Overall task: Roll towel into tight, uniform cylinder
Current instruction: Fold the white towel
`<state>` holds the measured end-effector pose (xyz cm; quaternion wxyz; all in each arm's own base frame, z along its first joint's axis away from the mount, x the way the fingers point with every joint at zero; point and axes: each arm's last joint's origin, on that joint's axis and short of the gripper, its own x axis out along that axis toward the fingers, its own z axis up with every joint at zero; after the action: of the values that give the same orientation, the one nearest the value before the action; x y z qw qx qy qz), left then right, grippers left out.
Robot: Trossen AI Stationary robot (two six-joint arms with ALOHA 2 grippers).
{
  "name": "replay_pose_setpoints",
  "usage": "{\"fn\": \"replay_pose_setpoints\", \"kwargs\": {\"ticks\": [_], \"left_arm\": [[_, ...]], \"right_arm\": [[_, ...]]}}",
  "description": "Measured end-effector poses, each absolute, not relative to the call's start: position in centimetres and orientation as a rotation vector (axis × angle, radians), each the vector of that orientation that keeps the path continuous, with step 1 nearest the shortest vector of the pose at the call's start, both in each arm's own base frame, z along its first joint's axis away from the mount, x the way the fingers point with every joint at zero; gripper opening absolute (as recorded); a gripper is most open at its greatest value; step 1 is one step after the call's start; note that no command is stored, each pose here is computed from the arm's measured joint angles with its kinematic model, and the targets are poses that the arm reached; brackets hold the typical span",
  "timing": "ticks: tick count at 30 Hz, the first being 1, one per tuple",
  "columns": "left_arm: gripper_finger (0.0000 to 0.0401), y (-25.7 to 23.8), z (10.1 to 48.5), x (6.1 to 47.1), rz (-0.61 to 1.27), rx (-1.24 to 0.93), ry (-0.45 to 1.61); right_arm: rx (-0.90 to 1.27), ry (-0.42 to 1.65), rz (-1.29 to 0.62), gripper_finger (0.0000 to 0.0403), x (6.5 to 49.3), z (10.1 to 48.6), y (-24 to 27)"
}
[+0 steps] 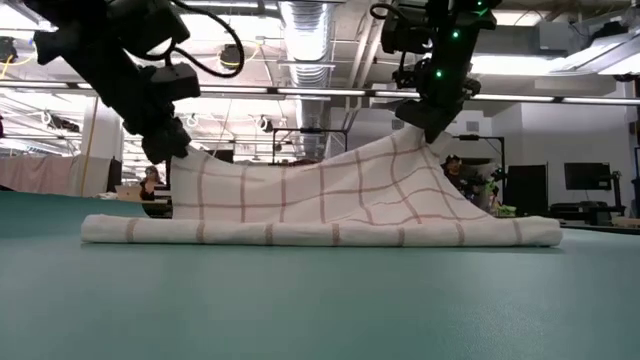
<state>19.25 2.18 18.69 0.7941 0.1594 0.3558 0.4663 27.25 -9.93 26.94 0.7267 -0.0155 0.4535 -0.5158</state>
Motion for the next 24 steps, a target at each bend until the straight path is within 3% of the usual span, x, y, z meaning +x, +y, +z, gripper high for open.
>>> {"fn": "replay_pose_setpoints", "kwargs": {"ticks": [13,24], "left_arm": [[0.0,5.7,18.9,19.5,0.974,0.316,0.838],[0.0,7.5,19.0,19.2,0.96,0.295,0.863]], "right_arm": [[0.005,0.964,-1.143,0.0008,27.4,26.8,-13.0],[-0.048,1.226,-1.118,0.0008,29.5,20.0,-15.8]]}}
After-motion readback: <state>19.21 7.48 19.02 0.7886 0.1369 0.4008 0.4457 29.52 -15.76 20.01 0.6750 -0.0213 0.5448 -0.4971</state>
